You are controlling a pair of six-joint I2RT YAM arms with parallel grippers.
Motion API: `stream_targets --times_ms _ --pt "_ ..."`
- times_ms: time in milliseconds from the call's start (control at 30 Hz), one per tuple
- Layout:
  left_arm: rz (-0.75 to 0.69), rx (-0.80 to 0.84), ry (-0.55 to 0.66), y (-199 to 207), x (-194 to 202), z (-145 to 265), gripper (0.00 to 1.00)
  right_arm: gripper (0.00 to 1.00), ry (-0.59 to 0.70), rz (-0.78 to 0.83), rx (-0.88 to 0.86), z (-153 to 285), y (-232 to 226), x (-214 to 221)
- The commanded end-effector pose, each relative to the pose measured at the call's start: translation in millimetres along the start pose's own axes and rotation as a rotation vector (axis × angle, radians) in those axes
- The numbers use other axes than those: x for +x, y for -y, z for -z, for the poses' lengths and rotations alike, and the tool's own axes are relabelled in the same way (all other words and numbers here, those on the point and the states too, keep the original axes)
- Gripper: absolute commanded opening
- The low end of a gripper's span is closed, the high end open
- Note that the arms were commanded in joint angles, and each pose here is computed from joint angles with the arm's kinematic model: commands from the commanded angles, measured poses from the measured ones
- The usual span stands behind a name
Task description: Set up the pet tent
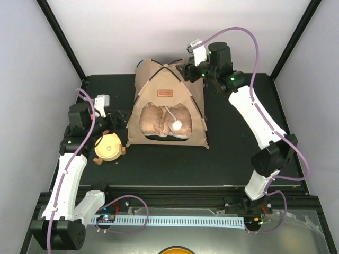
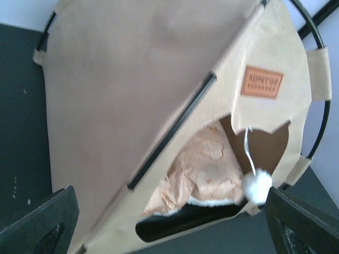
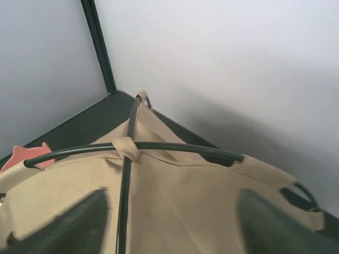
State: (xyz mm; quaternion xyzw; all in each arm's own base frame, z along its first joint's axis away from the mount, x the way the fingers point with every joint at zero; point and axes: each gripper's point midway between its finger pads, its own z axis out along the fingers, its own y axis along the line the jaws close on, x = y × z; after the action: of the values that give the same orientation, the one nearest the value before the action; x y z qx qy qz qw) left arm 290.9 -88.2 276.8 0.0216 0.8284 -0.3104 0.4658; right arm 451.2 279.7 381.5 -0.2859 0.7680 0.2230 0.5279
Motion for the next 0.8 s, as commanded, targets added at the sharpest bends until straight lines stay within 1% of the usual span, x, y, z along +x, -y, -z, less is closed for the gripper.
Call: stream_targets --times_ms 0,33,67,133,167,267,300,400,533,567,667,767 --pt "-0.015 -0.065 0.074 -3.9 -32.7 1.3 0.99 0.88 0.062 0.052 0.104 28.9 12.0 -23.7" --pt "-0.014 -0.091 0.079 -8.9 -34.4 0.8 0.99 0.92 0.043 0.044 0.135 33.0 16.6 -16.4" --pt "-0.012 -0.126 0.087 -15.6 -35.5 0.6 0.99 0.93 0.019 0.034 0.169 34.6 22.8 0.3" --pt "0.003 -0.265 0.121 -38.1 -39.8 8.0 0.99 0.94 0.041 0.005 0.234 50.6 34.7 22.2" --pt "0.01 -0.356 0.145 -52.1 -41.5 15.6 0.99 0.94 0.085 -0.01 0.251 63.6 38.3 27.3" --pt "-0.037 -0.52 0.26 -71.6 -51.0 42.0 0.99 0.94 0.198 -0.056 0.323 103.3 52.6 50.8" --pt "-0.052 -0.565 0.304 -76.8 -54.0 50.7 0.99 0.94 0.246 -0.046 0.371 122.6 54.9 51.0" --pt "-0.089 -0.672 0.44 -86.7 -60.6 76.6 0.99 0.94 0.294 0.005 0.479 146.0 61.3 79.9" --pt "-0.175 -0.688 0.547 -92.5 -51.8 82.7 0.99 0.95 0.318 0.051 0.593 162.4 69.2 128.4" --pt "-0.194 -0.696 0.562 -97.5 -46.3 80.6 0.99 0.98 0.336 0.072 0.606 165.9 68.3 136.5" --pt "-0.21 -0.692 0.537 -108.2 -30.6 68.4 0.99 1.0 0.399 0.137 0.64 173.6 66.0 159.9" --pt "-0.171 -0.64 0.506 -107.8 -23.1 55.8 0.99 0.96 0.415 0.137 0.7 178.7 77.4 188.7"
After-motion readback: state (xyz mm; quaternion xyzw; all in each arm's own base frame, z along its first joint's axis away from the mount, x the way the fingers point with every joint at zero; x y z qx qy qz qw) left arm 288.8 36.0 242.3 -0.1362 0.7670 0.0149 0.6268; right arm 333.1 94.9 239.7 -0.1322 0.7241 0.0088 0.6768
